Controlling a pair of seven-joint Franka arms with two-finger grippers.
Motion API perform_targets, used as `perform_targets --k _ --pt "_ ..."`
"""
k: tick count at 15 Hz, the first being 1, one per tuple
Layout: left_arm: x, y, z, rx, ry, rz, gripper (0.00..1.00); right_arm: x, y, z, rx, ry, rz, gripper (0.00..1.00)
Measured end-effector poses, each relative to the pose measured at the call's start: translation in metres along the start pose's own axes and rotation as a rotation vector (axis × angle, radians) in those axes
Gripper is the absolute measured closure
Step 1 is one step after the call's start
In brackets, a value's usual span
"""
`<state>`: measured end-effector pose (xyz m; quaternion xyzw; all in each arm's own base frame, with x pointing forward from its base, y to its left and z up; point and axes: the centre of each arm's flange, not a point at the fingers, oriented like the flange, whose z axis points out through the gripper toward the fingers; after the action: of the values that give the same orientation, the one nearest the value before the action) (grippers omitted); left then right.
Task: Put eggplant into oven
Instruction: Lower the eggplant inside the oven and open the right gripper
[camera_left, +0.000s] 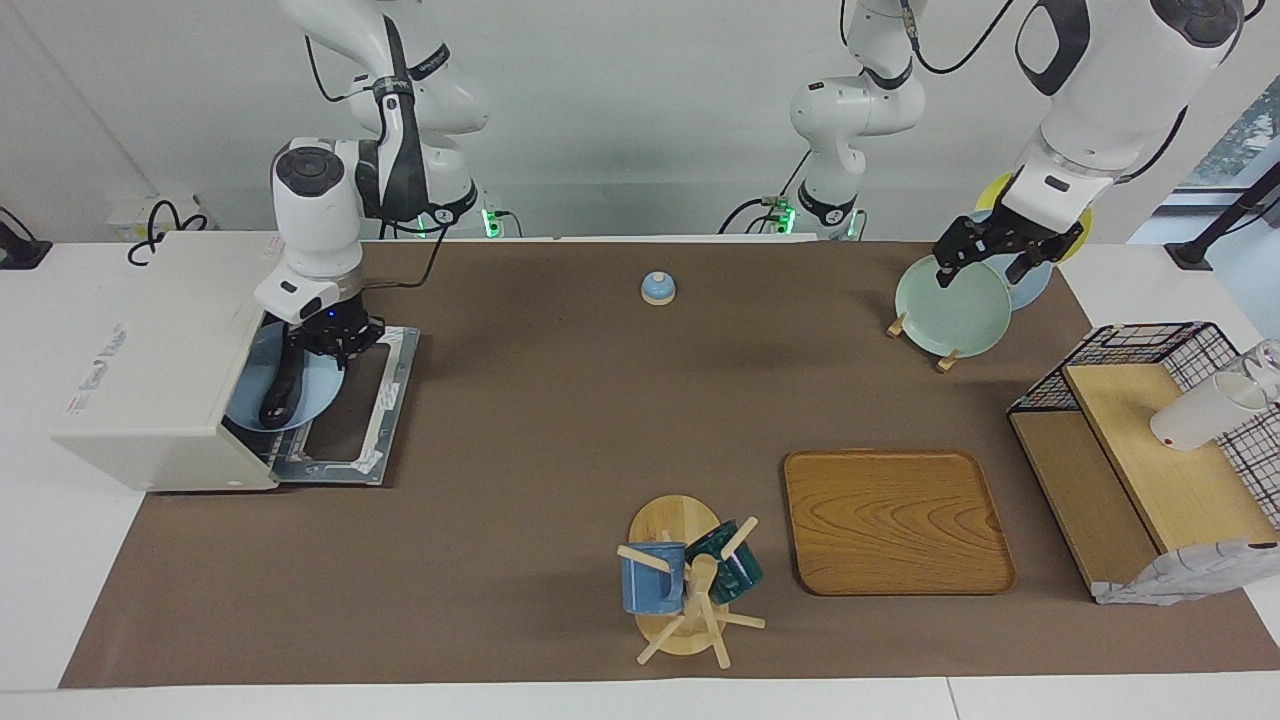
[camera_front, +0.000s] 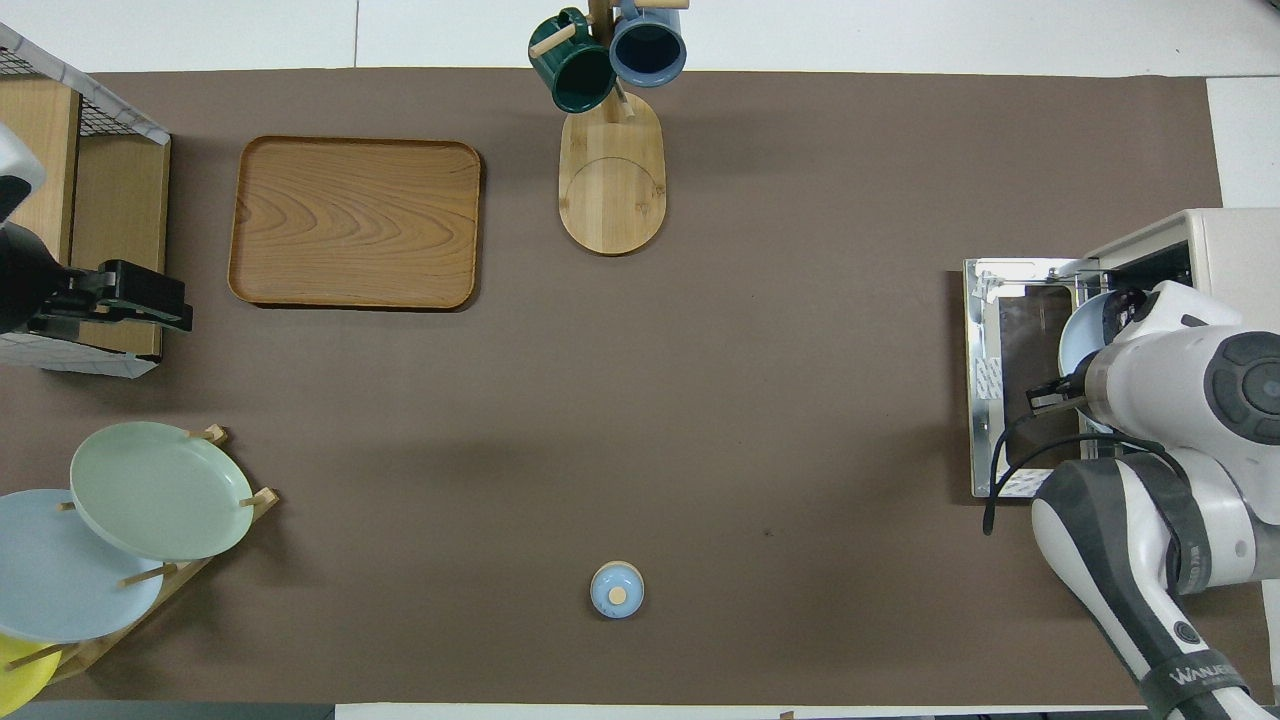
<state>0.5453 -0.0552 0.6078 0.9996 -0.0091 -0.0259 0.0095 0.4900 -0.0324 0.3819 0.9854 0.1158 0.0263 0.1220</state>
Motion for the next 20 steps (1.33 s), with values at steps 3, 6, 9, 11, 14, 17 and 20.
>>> perform_targets --k 3,6,9,11,14,17,20 --pt "0.0 -0.004 0.0 0.0 0.0 -0.007 0.0 -0.006 0.01 0.006 0.001 -0.009 0.006 0.97" --pt "0.0 -0.005 0.0 -0.001 0.0 -0.01 0.0 -0.006 0.012 0.006 0.001 -0.009 0.007 0.97" --pt "0.0 -0.005 0.0 -0.001 0.0 -0.01 0.0 -0.006 0.009 0.006 0.014 -0.008 0.013 0.86" --pt "0.0 -0.005 0.0 -0.001 0.0 -0.01 0.0 -0.004 0.009 0.004 0.023 -0.002 0.021 0.84" --pt "0.0 -0.005 0.0 -0.001 0.0 -0.01 0.0 0.004 0.013 -0.012 0.036 -0.013 0.031 0.83" --pt "0.0 -0.005 0.0 -0.001 0.0 -0.01 0.0 0.025 -0.003 -0.042 0.095 -0.001 0.035 0.86" --pt "0.0 -0.005 0.0 -0.001 0.0 -0.01 0.0 0.043 -0.035 -0.042 0.111 0.027 0.024 0.99"
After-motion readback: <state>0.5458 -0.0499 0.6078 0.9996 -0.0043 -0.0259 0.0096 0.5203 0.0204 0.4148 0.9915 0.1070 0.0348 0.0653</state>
